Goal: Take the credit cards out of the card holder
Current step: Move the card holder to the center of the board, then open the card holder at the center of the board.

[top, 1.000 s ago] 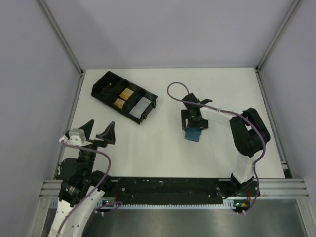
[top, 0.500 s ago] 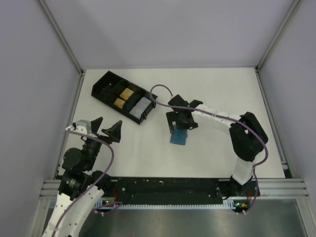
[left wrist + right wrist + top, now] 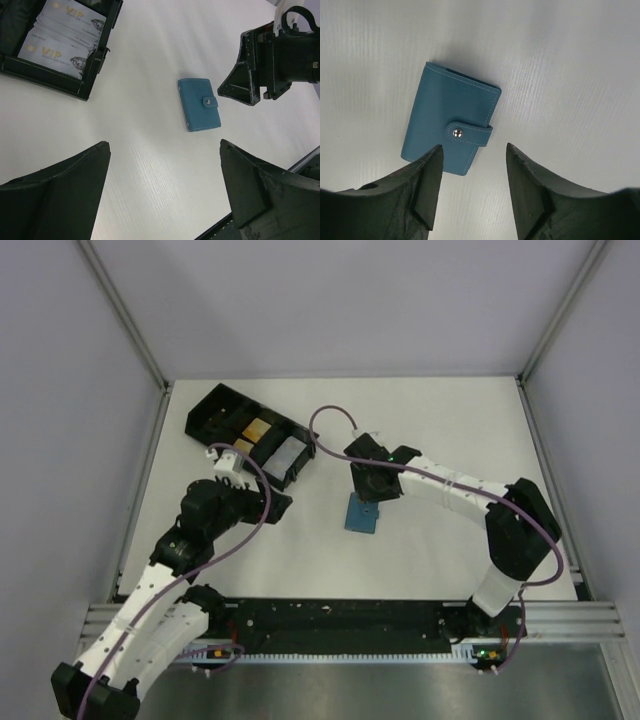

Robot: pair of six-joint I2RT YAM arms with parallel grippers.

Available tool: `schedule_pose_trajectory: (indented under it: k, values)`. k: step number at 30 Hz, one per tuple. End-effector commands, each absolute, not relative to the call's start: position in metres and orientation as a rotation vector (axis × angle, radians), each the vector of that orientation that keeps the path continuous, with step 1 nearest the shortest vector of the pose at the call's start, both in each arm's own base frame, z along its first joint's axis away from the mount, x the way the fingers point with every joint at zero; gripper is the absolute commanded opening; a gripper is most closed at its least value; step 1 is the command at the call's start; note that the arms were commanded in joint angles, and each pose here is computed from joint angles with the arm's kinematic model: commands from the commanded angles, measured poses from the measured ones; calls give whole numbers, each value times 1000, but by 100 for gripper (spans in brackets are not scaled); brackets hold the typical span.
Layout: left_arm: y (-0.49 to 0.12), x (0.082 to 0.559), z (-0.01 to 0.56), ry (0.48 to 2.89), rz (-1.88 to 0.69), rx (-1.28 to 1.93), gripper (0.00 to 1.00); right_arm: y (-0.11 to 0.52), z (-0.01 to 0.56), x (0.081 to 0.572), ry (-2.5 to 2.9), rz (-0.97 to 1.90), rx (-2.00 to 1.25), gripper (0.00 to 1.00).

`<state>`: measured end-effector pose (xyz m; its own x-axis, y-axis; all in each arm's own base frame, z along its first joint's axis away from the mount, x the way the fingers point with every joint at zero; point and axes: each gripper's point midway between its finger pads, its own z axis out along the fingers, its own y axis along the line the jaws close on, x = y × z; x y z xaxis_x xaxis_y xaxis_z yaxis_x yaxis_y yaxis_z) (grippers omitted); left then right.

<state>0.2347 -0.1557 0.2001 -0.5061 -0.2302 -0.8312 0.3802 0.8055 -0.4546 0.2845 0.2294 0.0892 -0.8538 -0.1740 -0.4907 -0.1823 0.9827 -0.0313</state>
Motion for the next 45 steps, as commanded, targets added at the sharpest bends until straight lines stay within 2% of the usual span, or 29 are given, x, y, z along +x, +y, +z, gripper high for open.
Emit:
schedule_pose_trajectory:
  k: [1,13,20,23,27,32,37,45]
  values:
    - [-159,233,209,1937,-781,102,93,248,80,288,2597,41,-238,49]
    - [-157,231,183,1997,-774,75,93,265,35,279,2691,6,-287,34]
    - [-171,231,170,2057,-852,88,90,245,15,271,2716,-99,-292,16]
    - [-182,232,164,2084,-916,91,89,244,15,271,2707,-102,-314,0]
    - [-204,232,155,2124,-986,126,88,248,21,272,2674,-58,-358,0]
    - [-232,238,135,2193,-1010,132,88,271,45,271,2586,141,-389,0]
    - [-250,246,99,2335,-1004,44,82,284,60,267,2524,297,-413,0]
    - [-283,260,70,2437,-1039,15,75,297,62,258,2476,464,-422,0]
